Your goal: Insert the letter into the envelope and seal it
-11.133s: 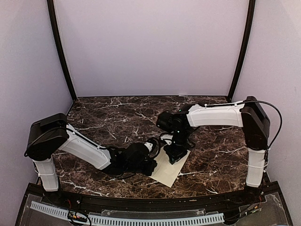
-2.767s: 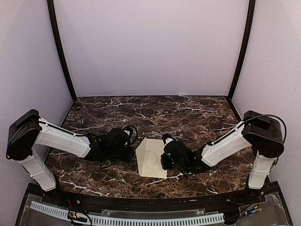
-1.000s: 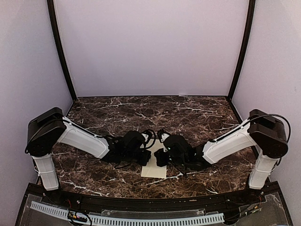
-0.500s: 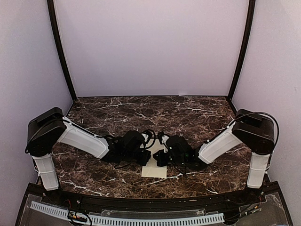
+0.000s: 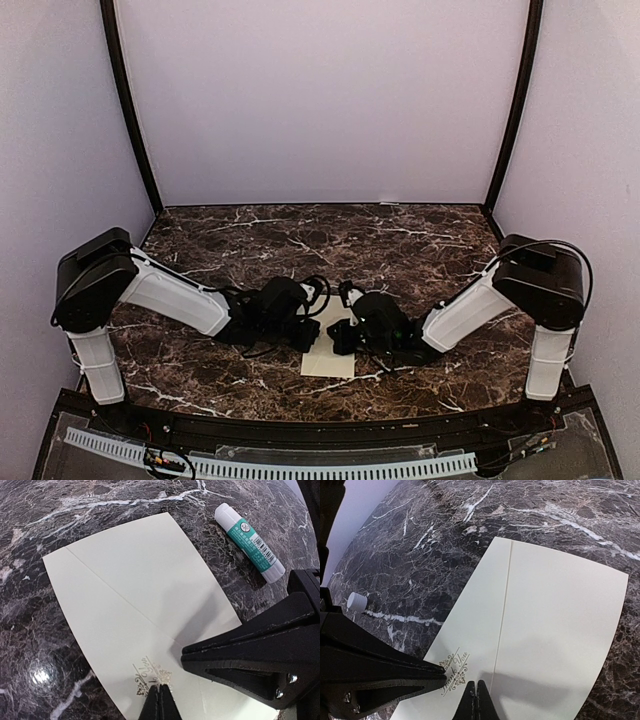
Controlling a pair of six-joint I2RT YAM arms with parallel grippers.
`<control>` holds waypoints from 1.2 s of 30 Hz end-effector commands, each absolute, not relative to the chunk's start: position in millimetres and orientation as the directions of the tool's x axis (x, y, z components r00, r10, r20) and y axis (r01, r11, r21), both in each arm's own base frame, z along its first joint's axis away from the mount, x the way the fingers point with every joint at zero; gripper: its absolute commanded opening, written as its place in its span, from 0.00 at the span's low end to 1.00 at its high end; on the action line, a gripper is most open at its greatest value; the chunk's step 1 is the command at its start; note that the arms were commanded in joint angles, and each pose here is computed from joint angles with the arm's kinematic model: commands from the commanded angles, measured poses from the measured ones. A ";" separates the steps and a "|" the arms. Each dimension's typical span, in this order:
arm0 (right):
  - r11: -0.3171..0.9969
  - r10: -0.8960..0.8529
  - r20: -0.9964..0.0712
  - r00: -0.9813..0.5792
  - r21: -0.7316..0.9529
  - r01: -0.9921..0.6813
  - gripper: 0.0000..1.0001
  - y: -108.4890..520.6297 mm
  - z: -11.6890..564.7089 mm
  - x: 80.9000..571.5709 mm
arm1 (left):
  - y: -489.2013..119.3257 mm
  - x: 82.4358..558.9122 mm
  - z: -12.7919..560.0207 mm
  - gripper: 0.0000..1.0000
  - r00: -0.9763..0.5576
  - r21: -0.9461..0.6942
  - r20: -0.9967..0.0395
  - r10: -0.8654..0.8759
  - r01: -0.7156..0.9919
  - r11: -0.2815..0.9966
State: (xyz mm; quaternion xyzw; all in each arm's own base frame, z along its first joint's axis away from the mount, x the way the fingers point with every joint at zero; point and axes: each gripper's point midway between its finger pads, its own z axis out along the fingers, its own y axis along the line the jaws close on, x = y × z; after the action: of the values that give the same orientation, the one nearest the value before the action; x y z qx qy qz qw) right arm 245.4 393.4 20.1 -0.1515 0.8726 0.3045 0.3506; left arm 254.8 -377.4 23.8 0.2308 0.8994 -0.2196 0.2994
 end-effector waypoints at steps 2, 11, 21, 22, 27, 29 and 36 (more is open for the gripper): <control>0.829 -0.128 -0.644 -0.754 0.347 -0.438 0.00 373.3 -24.4 229.4 | -389.7 250.4 47.3 0.00 -0.692 -0.278 -0.665 0.281 0.579 0.766; 0.839 -0.126 -0.642 -0.756 0.338 -0.427 0.00 371.2 -27.6 228.0 | -400.2 245.1 33.2 0.00 -0.699 -0.268 -0.653 0.292 0.574 0.774; 0.847 -0.137 -0.630 -0.764 0.325 -0.420 0.00 367.6 -34.3 223.0 | -384.8 241.8 4.9 0.00 -0.719 -0.174 -0.624 0.305 0.509 0.843; 0.849 -0.136 -0.631 -0.764 0.323 -0.418 0.00 367.4 -33.9 222.9 | -384.0 238.6 2.9 0.00 -0.720 -0.168 -0.622 0.309 0.508 0.845; 0.856 -0.135 -0.633 -0.762 0.313 -0.412 0.00 364.5 -32.4 221.5 | -372.0 224.8 -5.7 0.00 -0.728 -0.124 -0.604 0.324 0.487 0.864; 0.856 -0.136 -0.633 -0.762 0.312 -0.412 0.00 364.8 -31.9 221.3 | -367.0 217.9 -6.4 0.00 -0.727 -0.111 -0.606 0.324 0.481 0.870; 0.857 -0.140 -0.633 -0.761 0.307 -0.413 0.00 364.4 -31.3 219.9 | -347.7 197.4 -11.2 0.00 -0.733 -0.085 -0.602 0.318 0.455 0.887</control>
State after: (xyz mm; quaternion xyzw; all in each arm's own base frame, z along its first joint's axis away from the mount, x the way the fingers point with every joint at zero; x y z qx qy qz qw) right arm 243.3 394.6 18.5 -0.1275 0.8727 0.2920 0.3701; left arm 220.0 -388.2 19.7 0.2029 0.9005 -0.1760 0.3421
